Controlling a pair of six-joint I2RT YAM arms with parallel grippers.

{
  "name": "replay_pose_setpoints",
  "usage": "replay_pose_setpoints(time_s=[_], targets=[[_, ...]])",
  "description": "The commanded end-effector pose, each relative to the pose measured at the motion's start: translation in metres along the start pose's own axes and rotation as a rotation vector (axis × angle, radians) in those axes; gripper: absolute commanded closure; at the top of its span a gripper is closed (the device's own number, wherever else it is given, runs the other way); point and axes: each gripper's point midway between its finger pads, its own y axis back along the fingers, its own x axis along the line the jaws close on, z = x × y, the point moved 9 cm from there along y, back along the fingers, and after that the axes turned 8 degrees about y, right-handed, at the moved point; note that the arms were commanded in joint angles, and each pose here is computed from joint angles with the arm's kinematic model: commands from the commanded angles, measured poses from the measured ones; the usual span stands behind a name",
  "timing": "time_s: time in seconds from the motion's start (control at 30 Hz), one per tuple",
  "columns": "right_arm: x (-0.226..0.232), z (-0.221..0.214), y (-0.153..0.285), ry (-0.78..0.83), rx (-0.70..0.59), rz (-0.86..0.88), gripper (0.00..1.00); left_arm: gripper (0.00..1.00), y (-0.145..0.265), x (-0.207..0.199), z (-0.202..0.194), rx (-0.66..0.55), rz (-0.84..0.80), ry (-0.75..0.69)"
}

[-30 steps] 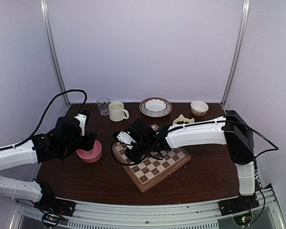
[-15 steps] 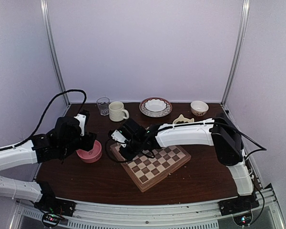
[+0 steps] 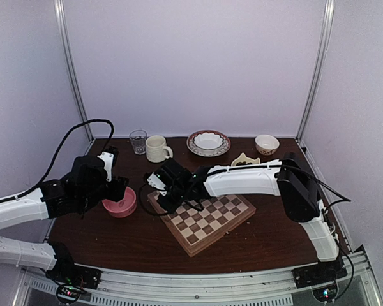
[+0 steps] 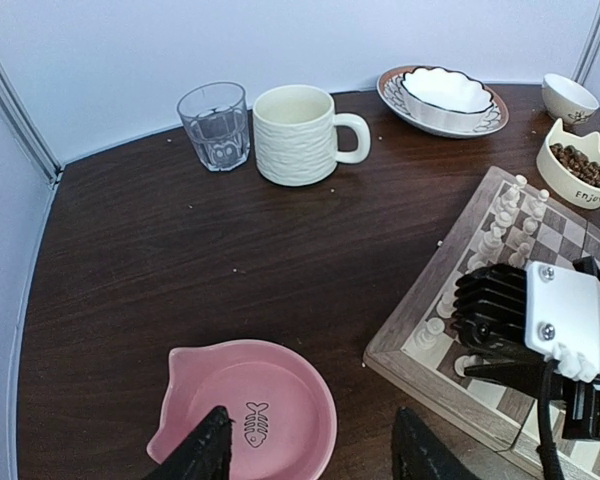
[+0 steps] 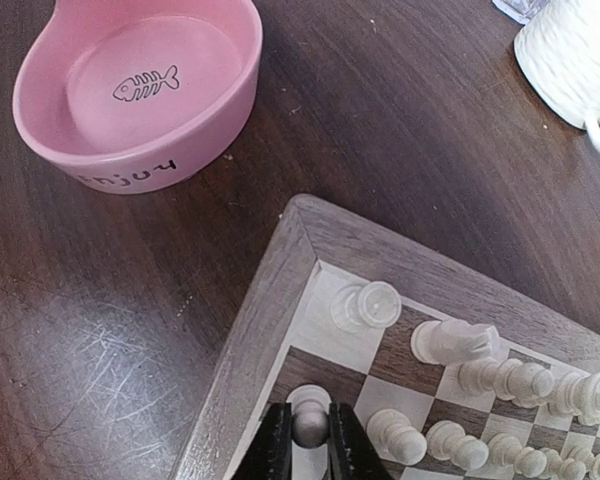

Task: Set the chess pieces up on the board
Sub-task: Place the pawn at h2, then reset both arms

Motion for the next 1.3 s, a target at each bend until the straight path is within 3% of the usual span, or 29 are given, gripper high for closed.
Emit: replay_pose_setpoints(time_s=[0.0, 0.5, 0.83, 0.9, 1.0, 1.13, 1.27], targets=[[-0.002, 0.005, -0.003, 0.002, -0.002, -0.029, 0.85, 0.45, 0.0, 0.002, 0.001, -0.015, 0.007, 0.014], [-0.003, 0.013, 0.0, 0.01, -0.011, -0.016, 0.71, 0.45, -0.001, 0.002, 0.001, -0.009, 0.009, 0.015], [-0.018, 0.043, 0.076, 0.008, -0.154, -0.042, 0.49, 0.42, -0.001, 0.003, 0.0, -0.006, 0.016, 0.008], [-0.021, 0.04, 0.094, 0.006, -0.188, -0.06, 0.41, 0.39, 0.0, 0.003, 0.0, -0.008, 0.012, 0.005], [-0.027, 0.031, 0.125, -0.005, -0.244, -0.107, 0.18, 0.3, 0.003, 0.004, 0.0, -0.015, 0.008, 0.007], [-0.035, 0.0, 0.162, -0.027, -0.297, -0.204, 0.03, 0.23, 0.006, 0.006, -0.001, -0.027, -0.007, 0.005], [-0.046, -0.039, 0.196, -0.058, -0.315, -0.347, 0.01, 0.03, 0.009, 0.005, -0.001, -0.035, -0.033, 0.001]])
